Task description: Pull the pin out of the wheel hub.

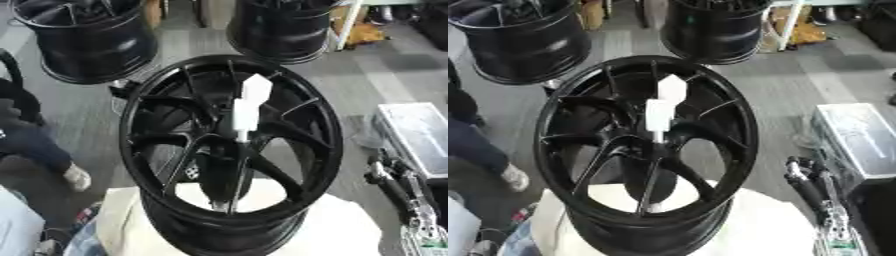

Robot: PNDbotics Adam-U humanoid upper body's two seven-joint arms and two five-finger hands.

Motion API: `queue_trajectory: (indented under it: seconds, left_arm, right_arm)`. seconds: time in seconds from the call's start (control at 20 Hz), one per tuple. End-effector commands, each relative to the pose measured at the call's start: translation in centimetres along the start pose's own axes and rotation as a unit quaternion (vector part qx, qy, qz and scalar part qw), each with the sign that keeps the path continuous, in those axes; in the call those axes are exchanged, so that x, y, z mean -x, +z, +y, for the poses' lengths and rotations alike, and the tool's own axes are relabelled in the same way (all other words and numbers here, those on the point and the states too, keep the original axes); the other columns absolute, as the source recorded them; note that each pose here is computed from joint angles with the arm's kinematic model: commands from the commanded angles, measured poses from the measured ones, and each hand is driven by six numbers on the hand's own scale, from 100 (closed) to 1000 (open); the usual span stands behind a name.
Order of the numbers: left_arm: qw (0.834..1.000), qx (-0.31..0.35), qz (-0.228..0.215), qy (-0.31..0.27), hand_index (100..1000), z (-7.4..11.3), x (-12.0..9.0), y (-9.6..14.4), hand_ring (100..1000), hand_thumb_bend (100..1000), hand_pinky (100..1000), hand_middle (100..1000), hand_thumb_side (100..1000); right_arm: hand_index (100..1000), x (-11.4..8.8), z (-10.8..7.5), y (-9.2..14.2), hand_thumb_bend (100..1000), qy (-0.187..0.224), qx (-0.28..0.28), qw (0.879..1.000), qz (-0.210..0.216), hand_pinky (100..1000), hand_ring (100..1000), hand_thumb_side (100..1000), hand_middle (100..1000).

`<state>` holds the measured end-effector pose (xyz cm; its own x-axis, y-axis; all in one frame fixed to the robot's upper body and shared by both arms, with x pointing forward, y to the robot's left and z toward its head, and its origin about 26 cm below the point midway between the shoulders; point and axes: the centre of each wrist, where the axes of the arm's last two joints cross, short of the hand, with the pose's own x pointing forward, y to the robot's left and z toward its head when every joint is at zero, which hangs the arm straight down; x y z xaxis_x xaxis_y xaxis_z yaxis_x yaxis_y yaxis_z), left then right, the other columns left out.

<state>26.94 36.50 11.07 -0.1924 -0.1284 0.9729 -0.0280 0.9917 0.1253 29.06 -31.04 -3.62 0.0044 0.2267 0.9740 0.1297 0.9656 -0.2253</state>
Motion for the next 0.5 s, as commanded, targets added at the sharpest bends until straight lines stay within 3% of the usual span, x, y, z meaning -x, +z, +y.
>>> queue_trajectory:
  seconds: [0.05, 0.5]
  left_arm:
    - [1.000, 0.008, -0.011, -0.005, 675, -0.10, -0.86, -0.08, 549, 100, 755, 562, 873]
    - [1.000, 0.017, -0.009, -0.003, 674, -0.37, -0.85, -0.09, 546, 100, 755, 559, 876]
  right_arm:
    - [684, -0.58, -0.53, -0.38, 100, 0.002, 0.005, 1.000, -0.012, 623, 574, 532, 659]
    - [684, -0.56, -0.49, -0.37, 100, 0.001, 0.005, 1.000, -0.011, 624, 574, 532, 659]
